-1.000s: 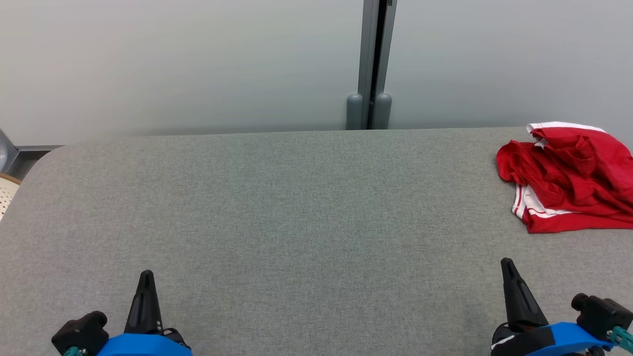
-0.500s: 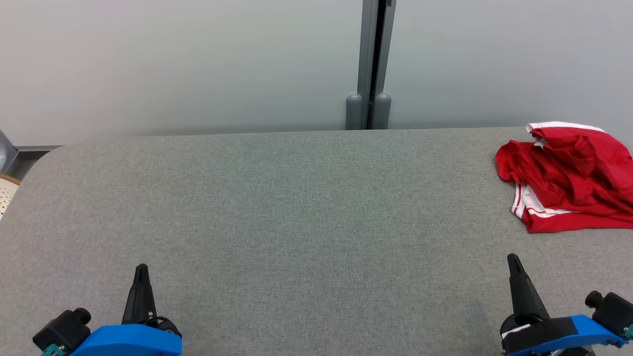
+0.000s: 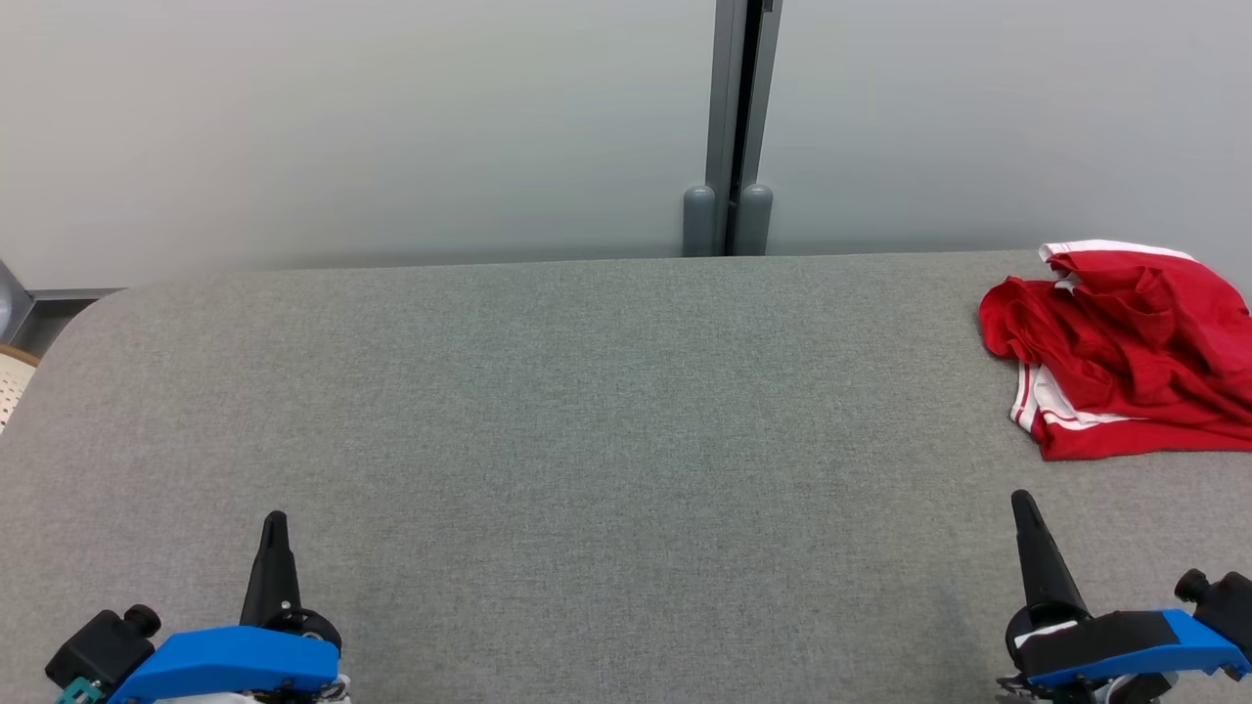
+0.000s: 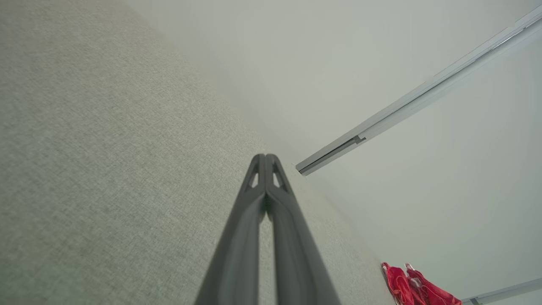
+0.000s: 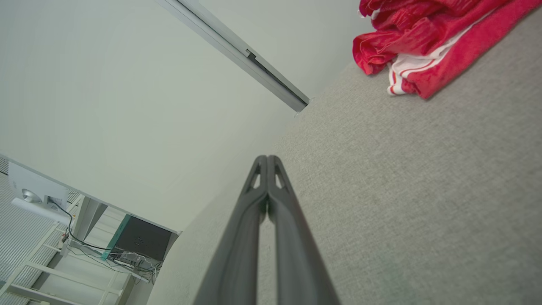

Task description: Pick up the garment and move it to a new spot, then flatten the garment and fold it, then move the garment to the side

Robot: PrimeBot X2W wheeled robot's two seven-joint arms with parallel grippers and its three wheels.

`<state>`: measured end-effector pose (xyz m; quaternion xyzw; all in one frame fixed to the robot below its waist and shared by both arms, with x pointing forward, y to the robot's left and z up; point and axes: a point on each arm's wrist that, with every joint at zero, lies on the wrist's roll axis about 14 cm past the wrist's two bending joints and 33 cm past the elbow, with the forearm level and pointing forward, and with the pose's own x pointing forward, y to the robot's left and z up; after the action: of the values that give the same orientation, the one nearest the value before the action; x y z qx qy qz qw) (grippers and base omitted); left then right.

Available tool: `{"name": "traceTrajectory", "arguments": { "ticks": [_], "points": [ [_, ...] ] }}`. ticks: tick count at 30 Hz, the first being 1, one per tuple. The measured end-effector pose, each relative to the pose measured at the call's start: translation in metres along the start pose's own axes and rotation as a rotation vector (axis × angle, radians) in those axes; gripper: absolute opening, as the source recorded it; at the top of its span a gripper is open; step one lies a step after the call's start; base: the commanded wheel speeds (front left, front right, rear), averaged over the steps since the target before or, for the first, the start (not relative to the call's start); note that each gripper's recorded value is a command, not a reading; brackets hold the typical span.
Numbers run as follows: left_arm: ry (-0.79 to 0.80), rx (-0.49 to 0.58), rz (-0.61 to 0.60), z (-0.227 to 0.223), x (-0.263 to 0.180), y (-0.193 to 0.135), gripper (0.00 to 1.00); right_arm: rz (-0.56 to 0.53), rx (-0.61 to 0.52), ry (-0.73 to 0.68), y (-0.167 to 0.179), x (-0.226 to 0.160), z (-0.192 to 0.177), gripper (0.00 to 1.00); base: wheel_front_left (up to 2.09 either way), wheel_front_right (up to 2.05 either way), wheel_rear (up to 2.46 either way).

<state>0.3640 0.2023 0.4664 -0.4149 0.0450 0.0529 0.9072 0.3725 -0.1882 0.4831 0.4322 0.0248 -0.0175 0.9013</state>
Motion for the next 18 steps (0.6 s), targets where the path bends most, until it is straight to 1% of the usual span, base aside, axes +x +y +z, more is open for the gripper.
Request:
{"name": "traceTrajectory", "arguments": {
  "ticks": [18],
  "points": [
    [0.002, -0.212, -0.018, 0.0054, 0.0059, -0.0067, 0.00, -0.001, 0.202, -0.002, 0.0014, 0.0047, 0.0058, 0.00, 0.00, 0.00, 0.00]
  ]
}}
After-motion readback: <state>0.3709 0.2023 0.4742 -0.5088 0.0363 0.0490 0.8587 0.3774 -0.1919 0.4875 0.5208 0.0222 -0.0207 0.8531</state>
